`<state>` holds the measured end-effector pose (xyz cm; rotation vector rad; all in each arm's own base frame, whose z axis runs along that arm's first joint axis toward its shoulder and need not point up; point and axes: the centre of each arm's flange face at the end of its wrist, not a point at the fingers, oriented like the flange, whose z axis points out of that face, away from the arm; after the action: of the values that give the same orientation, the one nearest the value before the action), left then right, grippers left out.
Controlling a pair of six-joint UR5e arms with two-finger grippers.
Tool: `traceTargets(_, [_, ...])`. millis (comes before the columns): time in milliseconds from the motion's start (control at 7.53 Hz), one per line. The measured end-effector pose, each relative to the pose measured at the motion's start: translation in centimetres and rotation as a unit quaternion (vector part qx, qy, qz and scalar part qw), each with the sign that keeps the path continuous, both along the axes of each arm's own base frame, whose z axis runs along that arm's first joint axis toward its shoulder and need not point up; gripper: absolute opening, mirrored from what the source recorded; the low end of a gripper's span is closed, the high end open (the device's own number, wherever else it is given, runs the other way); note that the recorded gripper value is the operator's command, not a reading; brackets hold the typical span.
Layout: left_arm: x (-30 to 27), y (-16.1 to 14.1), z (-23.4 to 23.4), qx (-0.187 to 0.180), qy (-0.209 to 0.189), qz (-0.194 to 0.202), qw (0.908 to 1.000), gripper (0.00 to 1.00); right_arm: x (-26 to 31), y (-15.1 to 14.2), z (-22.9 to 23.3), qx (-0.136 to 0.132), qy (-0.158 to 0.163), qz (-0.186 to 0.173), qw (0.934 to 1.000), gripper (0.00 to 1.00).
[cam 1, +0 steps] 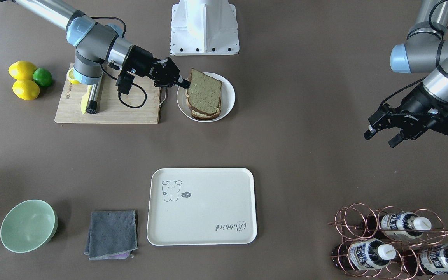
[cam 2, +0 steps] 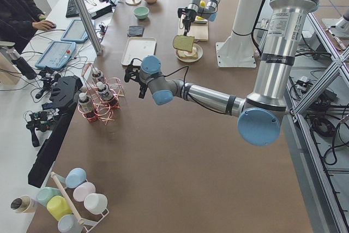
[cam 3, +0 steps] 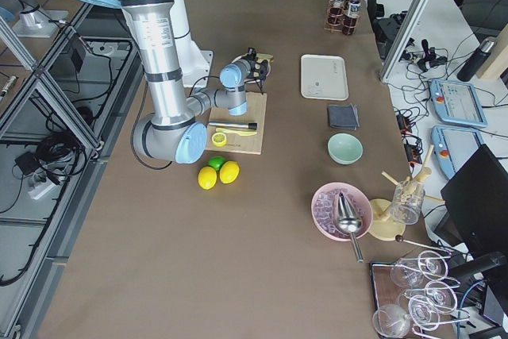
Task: Make sandwich and place on tray
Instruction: 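Carry the bread slice over the egg toast and flip it on top, then lower the slice onto the egg, open the right gripper and withdraw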
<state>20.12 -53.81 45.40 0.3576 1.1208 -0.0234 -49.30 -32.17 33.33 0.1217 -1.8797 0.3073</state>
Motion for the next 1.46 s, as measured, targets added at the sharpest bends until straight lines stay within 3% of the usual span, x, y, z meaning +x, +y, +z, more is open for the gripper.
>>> traceTargets(398, [0.6, -1.1, -0.3, -0.001, 0.000, 0.000, 1.0000, 0.92, -0.7, -1.0, -0.1, 0.001, 0.036, 0.008, 0.9993, 0.00])
traceTargets(1460, [0.8, -1.5, -0.4, 0.001, 0.001, 0.001, 1.0000, 0.92, -2.1, 2.9, 1.3, -0.006, 0.043, -0.010, 0.9990, 0.00])
